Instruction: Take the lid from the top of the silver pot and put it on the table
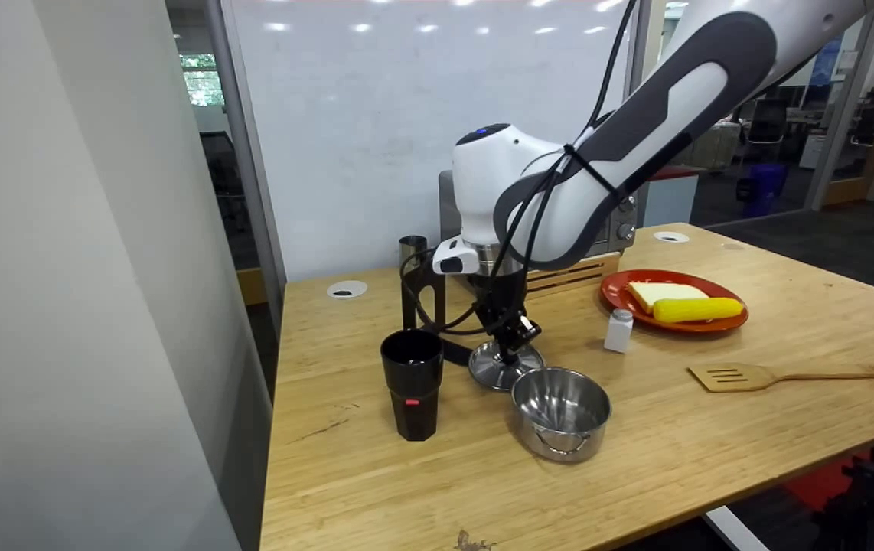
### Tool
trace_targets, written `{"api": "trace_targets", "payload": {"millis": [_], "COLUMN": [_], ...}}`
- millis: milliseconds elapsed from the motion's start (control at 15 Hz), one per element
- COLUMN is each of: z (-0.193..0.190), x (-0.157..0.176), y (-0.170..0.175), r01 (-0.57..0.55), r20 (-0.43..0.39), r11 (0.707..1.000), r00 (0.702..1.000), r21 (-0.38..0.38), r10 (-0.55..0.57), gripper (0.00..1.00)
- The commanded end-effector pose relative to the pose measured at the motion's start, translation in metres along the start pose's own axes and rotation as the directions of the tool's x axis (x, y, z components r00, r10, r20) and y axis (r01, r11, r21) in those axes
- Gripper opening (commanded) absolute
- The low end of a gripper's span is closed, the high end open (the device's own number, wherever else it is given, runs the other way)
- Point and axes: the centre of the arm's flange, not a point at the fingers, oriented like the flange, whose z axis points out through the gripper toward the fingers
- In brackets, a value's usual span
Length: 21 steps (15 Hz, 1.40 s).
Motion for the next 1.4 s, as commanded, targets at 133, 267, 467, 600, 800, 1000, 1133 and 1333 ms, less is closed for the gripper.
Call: {"api": "trace_targets", "payload": {"millis": [133,267,467,600,800,1000,1133,1333], "z": [-0.015,-0.030,-0.065,-0.091,-0.130,-0.163,-0.181,-0.204], "x": [-0.005,-0.003,0.003,0.006,0.008,-0.002,-0.016,-0.039], "y": [-0.033,-0.038,-0.047,-0.053,-0.066,-0.081,-0.092,-0.114], "r01": [-0.012,-0.016,-0.020,-0.045,-0.097,-0.177,-0.247,-0.390], "r20": [-0.011,-0.004,0.003,-0.011,-0.036,-0.059,-0.088,-0.159], "r11": [0.999,0.998,0.995,0.991,0.980,0.965,0.948,0.896], "r00": [1.000,1.000,1.000,0.999,0.995,0.984,0.968,0.918], "r21": [-0.044,-0.056,-0.098,-0.129,-0.173,-0.191,-0.200,-0.213], "r10": [0.011,0.015,0.021,0.043,0.092,0.169,0.233,0.362], "gripper": [0.50,0.64,0.84,0.97,1.00,1.00,1.00,1.00]}}
